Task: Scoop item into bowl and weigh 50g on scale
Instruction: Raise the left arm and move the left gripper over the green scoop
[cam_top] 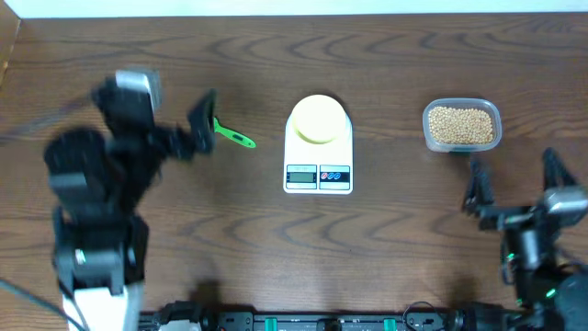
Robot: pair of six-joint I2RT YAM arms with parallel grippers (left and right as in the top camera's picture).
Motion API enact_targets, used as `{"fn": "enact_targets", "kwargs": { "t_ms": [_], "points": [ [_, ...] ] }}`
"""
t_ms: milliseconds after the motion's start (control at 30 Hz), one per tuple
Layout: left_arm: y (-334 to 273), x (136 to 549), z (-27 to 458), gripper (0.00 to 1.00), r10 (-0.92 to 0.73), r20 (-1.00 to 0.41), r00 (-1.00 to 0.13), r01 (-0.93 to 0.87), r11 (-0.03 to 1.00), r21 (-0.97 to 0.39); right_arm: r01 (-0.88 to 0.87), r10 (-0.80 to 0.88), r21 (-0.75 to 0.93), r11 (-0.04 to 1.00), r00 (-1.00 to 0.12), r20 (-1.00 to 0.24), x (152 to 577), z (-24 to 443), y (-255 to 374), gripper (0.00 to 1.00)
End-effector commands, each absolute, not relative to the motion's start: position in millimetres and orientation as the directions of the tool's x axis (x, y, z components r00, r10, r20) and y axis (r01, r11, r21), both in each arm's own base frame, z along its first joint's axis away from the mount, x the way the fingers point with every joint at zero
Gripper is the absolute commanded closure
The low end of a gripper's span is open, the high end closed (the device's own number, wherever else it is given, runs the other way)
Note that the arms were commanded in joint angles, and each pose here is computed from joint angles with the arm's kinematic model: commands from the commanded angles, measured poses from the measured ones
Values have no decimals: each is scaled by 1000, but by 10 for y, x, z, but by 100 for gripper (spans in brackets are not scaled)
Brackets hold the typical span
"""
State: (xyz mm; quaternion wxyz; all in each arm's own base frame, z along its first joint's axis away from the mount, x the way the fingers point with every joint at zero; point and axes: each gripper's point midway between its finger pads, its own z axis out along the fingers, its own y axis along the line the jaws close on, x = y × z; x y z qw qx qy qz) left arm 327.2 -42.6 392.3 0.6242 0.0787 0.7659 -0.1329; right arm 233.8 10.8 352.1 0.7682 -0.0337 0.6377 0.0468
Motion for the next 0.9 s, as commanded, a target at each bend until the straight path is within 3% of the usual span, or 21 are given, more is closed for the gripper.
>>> {"fn": "enact_targets", "kwargs": {
  "t_ms": [0,100,267,500,667,767,867],
  "points": [
    [-360,3522,4231,2,-27,-980,-195,271,959,-80,-108,46,33,994,121,-992,2584,3975,68,1],
    [-123,3721,4207,2,-44,-961,-273,177,980,-95,-140,60,59,988,5,-998,2885,4184,95,1],
    [56,3861,3530,2,-108,-839,-534,115,973,-198,-354,84,150,923,-195,-977,3458,4194,413,1],
    [-95,3782,2730,2,-221,-577,-786,25,922,-387,-556,120,375,742,-440,-890,3849,3575,808,1],
    [61,3886,2300,2,-199,-495,-846,-36,947,-320,-526,188,584,619,-622,-760,3995,3190,1004,1],
    [272,3983,1976,2,-205,-443,-873,-112,967,-228,-596,142,625,504,-657,-740,3930,3109,1198,1],
    [361,4064,1660,2,-193,-386,-902,-130,974,-184,-597,127,642,481,-677,-725,3915,3051,1285,1]
  ]
}}
